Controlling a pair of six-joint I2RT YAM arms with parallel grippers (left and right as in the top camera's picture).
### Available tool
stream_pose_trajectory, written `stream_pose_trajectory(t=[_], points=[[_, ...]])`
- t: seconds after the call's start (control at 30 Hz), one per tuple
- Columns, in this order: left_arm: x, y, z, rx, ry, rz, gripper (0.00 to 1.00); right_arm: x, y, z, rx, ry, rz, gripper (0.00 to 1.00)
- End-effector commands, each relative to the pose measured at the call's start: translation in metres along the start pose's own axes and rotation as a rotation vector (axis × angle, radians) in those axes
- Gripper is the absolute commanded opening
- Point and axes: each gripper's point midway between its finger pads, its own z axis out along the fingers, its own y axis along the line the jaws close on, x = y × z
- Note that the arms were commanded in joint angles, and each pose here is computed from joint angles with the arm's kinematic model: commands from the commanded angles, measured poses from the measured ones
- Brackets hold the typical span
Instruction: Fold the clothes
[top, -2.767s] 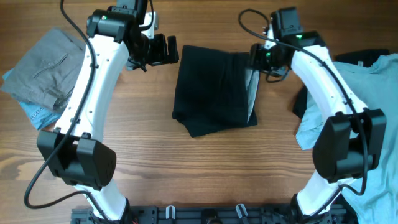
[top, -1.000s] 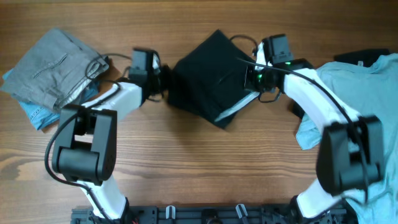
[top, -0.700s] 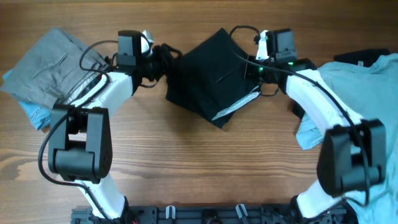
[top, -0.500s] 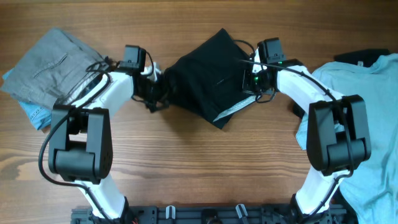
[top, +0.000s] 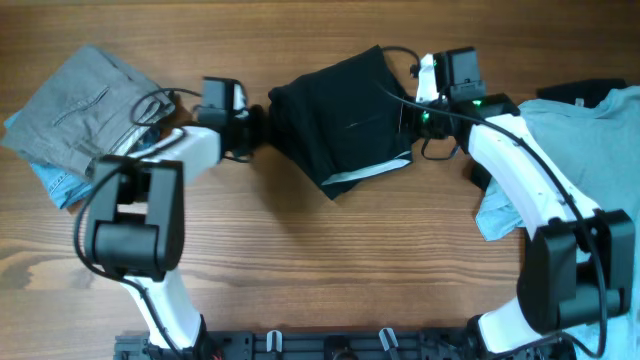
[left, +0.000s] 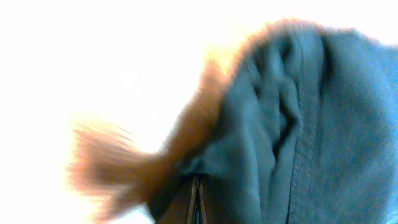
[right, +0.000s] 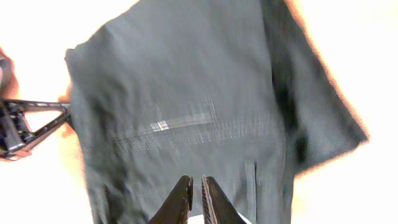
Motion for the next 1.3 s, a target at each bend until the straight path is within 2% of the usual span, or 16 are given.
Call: stream_pose_trajectory(t=[0.0, 0.13, 0.27, 0.3, 0.4, 0.47, 0.57, 0.73, 0.8, 0.87, 0.9, 0.93, 1.07, 1.1, 1.13, 1.27], points=[[-0.059, -0.006, -0.035, 0.145, -0.025, -0.083, 0.09, -0.008, 0.002, 0.010, -0.016, -0.030, -0.012, 0.11], [-0.045, -0.038, -0.067, 0.319, 0.096, -0.013, 0.40, 0.013, -0.031, 0.044, 0.097, 0.053, 0.036, 0.08], [0.008, -0.053, -0.069, 0.305, 0.252, 0.081, 0.75, 0.048, -0.066, 0.074, 0.213, 0.172, 0.144, 0.08], [0.025, -0.051, -0.063, 0.266, 0.295, 0.099, 1.00, 0.053, -0.069, 0.079, 0.219, 0.190, 0.148, 0.11], [0.060, -0.033, -0.042, 0.095, 0.351, 0.121, 1.00, 0.060, -0.073, 0.084, 0.227, 0.215, 0.154, 0.11], [0.085, -0.029, -0.029, 0.057, 0.400, 0.113, 1.00, 0.061, -0.073, 0.083, 0.227, 0.217, 0.154, 0.11], [0.100, -0.017, -0.009, -0.041, 0.397, -0.015, 1.00, 0.063, -0.073, 0.083, 0.229, 0.224, 0.156, 0.11], [0.101, -0.031, 0.037, -0.004, 0.338, -0.131, 1.00, 0.064, -0.069, 0.083, 0.207, 0.233, 0.159, 0.11], [0.115, -0.028, 0.062, 0.000, 0.364, -0.200, 1.00, 0.065, -0.067, 0.084, 0.196, 0.236, 0.161, 0.11], [0.123, -0.026, 0.076, 0.025, 0.385, -0.190, 1.00, 0.064, -0.067, 0.084, 0.196, 0.235, 0.160, 0.11], [0.127, -0.025, 0.083, 0.039, 0.393, -0.184, 0.96, 0.064, -0.067, 0.084, 0.196, 0.234, 0.160, 0.11], [0.130, -0.023, 0.087, 0.038, 0.401, -0.183, 0.85, 0.064, -0.067, 0.084, 0.196, 0.235, 0.160, 0.11], [0.131, -0.022, 0.086, 0.041, 0.406, -0.172, 0.20, 0.064, -0.067, 0.084, 0.196, 0.235, 0.159, 0.07], [0.130, -0.023, 0.085, 0.055, 0.411, -0.145, 0.09, 0.064, -0.067, 0.083, 0.196, 0.234, 0.157, 0.06], [0.130, -0.024, 0.083, 0.075, 0.424, -0.116, 0.04, 0.062, -0.067, 0.080, 0.196, 0.230, 0.160, 0.06], [0.126, -0.028, 0.056, 0.118, 0.498, -0.171, 0.04, 0.035, -0.071, 0.049, 0.189, 0.143, 0.172, 0.06]])
